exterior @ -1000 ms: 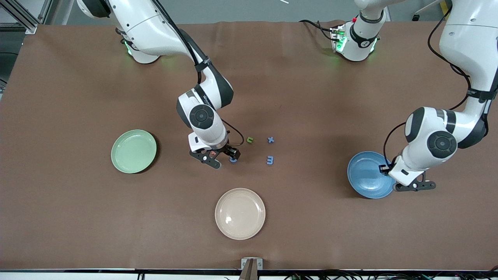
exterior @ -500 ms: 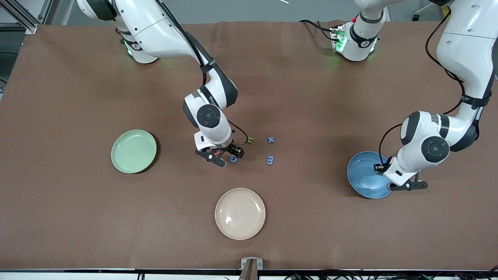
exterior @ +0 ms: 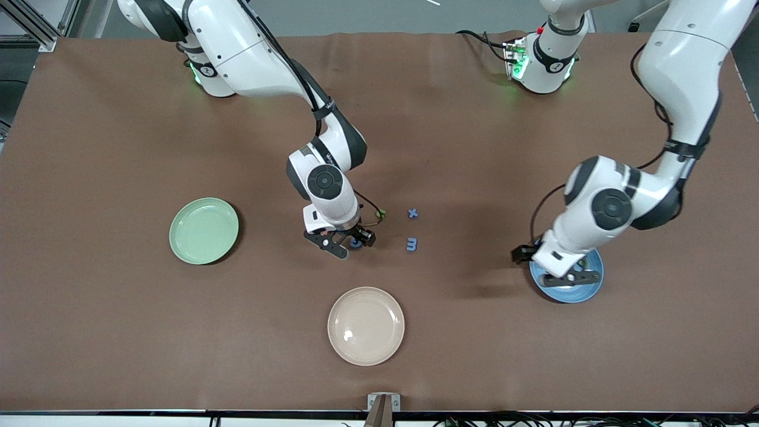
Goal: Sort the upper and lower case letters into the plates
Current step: 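Drop the g into the blue plate while the right gripper grasps G, then grasp the blue E with the left gripper while the right carries G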
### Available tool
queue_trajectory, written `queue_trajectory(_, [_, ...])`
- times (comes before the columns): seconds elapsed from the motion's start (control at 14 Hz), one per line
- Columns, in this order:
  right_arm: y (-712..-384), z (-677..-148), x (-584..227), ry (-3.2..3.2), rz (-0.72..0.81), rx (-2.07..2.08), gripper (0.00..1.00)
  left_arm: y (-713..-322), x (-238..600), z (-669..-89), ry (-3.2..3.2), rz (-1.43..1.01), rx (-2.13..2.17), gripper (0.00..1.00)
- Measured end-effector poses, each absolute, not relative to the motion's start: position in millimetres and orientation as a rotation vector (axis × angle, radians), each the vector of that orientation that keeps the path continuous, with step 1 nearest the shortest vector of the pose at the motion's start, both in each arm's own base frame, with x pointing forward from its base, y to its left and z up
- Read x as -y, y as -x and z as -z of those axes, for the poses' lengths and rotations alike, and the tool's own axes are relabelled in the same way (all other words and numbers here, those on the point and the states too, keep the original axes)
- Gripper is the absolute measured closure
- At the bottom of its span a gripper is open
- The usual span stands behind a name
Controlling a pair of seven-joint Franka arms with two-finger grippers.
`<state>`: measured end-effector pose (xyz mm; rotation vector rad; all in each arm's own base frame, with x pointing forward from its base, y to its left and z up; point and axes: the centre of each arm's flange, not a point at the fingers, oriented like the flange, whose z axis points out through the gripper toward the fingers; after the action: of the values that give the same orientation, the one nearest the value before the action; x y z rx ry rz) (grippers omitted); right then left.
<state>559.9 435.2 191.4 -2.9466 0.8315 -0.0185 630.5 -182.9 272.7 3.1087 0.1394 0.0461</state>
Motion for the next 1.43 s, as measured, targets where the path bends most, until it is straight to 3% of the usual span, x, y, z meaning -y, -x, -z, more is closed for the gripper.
queue_trajectory(0.21, [-562.7,-179.1,-437.1,2.961,0.042,-0.857,0.27,-609.5,274.0,-270.1,-3.075,-0.038,-0.215,0.03])
queue_trajectory(0.43, [-565.7,-175.1,-440.9,2.967,0.056,-0.858,0.34,-588.2,354.3,-257.7,-3.035,-0.007,-0.285,0.15])
queue_trajectory(0.5, [-565.8,-176.4,-442.6,2.967,0.060,-0.853,0.41,-582.0,374.2,-251.2,-3.024,0.010,-0.320,0.15])
queue_trajectory(0.64, [-565.3,-179.0,-446.4,2.965,0.065,-0.846,0.56,-575.0,403.8,-237.9,-3.004,0.037,-0.372,0.30])
queue_trajectory(0.71, [-565.3,-179.1,-446.4,2.966,0.067,-0.844,0.56,-573.9,412.4,-230.3,-3.004,0.043,-0.390,0.30])
queue_trajectory(0.79, [-566.0,-181.5,-447.0,2.964,0.068,-0.844,0.64,-574.0,417.4,-221.9,-3.015,0.037,-0.399,0.35])
queue_trajectory(1.14, [-588.4,-189.3,-421.2,2.985,0.077,-0.850,0.65,-569.2,439.4,-197.2,-3.075,-0.024,-0.395,0.38])
queue_trajectory(1.43, [-632.4,-252.3,-339.6,3.069,-0.005,-0.731,0.65,-567.2,440.5,-180.0,-3.083,0.005,-0.397,0.40])
